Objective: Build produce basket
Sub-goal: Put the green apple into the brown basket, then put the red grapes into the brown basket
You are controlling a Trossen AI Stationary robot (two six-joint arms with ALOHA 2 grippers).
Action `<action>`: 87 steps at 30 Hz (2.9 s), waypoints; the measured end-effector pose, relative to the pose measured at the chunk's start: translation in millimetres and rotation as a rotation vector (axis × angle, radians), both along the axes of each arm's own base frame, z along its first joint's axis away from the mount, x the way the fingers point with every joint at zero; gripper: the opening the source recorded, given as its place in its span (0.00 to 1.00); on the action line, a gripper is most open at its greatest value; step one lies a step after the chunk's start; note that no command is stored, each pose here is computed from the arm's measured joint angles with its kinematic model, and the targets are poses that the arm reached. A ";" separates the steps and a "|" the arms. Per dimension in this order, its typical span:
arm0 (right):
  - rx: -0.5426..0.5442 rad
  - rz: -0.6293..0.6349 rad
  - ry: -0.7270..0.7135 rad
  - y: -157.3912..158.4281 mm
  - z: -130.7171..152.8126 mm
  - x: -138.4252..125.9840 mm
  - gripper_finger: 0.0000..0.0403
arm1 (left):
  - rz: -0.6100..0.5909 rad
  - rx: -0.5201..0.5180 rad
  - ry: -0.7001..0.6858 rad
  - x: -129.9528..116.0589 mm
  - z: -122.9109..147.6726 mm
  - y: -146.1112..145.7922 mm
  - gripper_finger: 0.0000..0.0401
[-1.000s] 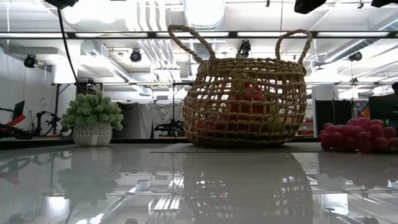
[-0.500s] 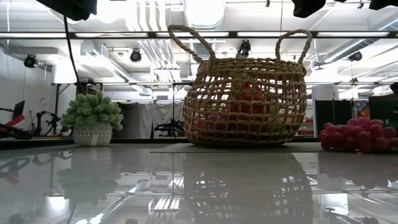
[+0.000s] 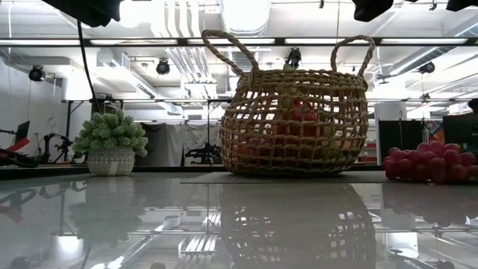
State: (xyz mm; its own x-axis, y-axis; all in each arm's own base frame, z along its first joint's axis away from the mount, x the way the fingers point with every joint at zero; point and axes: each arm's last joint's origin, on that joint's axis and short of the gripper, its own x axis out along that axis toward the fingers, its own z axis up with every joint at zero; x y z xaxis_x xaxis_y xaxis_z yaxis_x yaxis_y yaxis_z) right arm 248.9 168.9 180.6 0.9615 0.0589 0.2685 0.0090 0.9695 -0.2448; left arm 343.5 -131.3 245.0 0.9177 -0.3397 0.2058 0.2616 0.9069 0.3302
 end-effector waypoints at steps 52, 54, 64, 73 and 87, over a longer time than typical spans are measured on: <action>0.121 -0.332 0.142 40.2 51.5 -87.5 0.91 | 0.641 -0.054 0.160 68.5 87.2 182.9 0.00; 0.121 -0.331 0.144 40.9 49.9 -87.0 0.91 | 0.670 -0.049 0.196 79.6 74.2 192.5 0.00; 0.141 -0.326 0.143 41.3 49.0 -86.8 0.91 | 0.917 -0.060 0.263 100.4 43.4 235.1 0.00; 0.138 -0.324 0.143 41.4 48.7 -86.8 0.91 | 1.045 -0.088 0.286 100.1 31.7 244.8 0.07; 0.218 -0.308 0.134 41.4 48.7 -86.8 0.91 | 1.010 -0.014 0.273 97.7 47.5 224.7 0.26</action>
